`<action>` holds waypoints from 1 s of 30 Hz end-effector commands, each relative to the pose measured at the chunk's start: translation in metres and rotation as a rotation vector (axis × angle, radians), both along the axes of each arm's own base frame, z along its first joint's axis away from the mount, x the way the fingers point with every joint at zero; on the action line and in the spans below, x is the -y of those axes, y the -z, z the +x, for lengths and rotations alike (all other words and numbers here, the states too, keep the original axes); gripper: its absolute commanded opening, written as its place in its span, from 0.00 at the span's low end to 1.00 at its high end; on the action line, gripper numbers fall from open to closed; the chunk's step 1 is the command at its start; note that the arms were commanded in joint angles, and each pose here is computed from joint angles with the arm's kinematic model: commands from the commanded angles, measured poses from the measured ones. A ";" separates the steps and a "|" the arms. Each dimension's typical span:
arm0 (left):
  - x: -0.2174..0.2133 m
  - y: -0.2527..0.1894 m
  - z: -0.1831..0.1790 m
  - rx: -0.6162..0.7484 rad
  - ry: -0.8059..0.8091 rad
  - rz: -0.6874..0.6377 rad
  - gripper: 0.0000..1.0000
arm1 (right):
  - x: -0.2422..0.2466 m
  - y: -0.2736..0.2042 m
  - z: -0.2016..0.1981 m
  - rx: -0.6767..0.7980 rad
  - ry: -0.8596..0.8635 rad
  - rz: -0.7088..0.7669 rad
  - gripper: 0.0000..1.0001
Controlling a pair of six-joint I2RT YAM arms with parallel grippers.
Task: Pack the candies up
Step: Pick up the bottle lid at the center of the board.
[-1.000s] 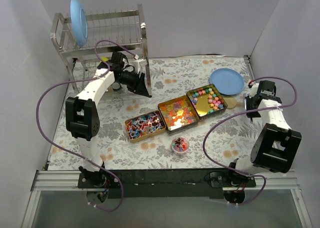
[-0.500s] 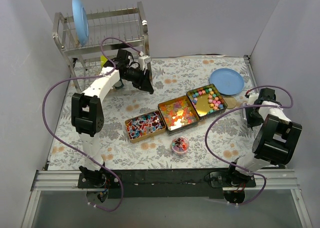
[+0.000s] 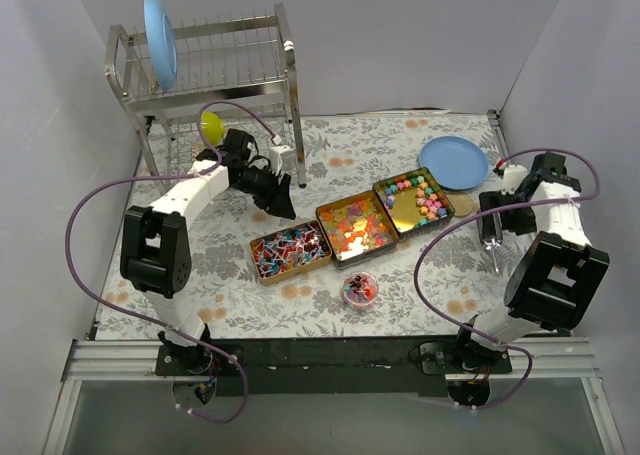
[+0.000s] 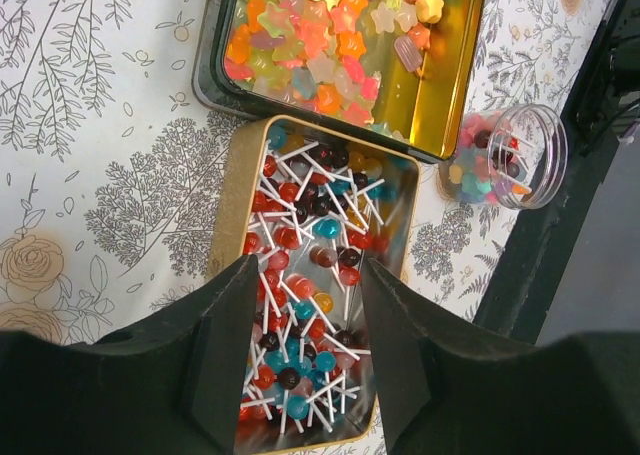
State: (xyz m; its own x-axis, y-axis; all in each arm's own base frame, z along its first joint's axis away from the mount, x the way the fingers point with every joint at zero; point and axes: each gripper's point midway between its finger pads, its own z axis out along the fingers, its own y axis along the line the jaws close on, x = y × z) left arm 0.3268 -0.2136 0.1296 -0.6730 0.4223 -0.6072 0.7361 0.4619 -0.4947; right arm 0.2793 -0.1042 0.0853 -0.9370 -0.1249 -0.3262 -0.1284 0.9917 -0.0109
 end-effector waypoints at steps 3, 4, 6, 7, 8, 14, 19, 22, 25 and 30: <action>-0.003 -0.024 -0.002 0.113 -0.024 -0.023 0.50 | -0.020 -0.055 0.064 0.261 -0.132 0.119 0.97; -0.003 -0.025 -0.001 0.127 -0.026 -0.023 0.52 | -0.021 -0.043 0.073 0.245 -0.147 0.130 0.96; -0.005 -0.029 -0.003 0.142 -0.036 -0.018 0.54 | -0.021 -0.042 0.096 0.257 -0.167 0.123 0.95; -0.006 -0.029 -0.004 0.129 -0.049 -0.013 0.54 | -0.021 -0.025 0.104 0.215 -0.159 0.137 0.94; -0.008 -0.028 -0.004 0.126 -0.059 -0.001 0.54 | -0.022 -0.021 0.111 0.203 -0.141 0.148 0.94; -0.010 -0.029 -0.007 0.077 -0.113 0.009 0.54 | -0.033 -0.005 0.160 0.211 -0.227 0.035 0.93; -0.011 -0.023 -0.009 0.047 -0.128 0.015 0.54 | -0.033 0.010 0.182 0.189 -0.204 0.042 0.93; -0.013 -0.016 -0.012 0.031 -0.124 0.034 0.54 | -0.038 0.017 0.183 0.160 -0.223 0.048 0.93; -0.015 -0.008 -0.009 0.021 -0.127 0.054 0.54 | -0.046 0.026 0.172 0.122 -0.241 0.056 0.94; -0.014 -0.003 -0.006 0.008 -0.128 0.063 0.54 | -0.069 0.047 0.149 0.064 -0.249 0.096 0.95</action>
State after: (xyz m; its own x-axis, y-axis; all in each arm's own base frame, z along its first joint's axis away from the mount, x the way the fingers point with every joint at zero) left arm 0.3191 -0.2007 0.1325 -0.7207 0.3674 -0.5879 0.6724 0.5769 -0.4638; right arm 0.4436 -0.0569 0.0466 -0.8471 -0.3119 -0.4302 -0.3573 0.9336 0.0269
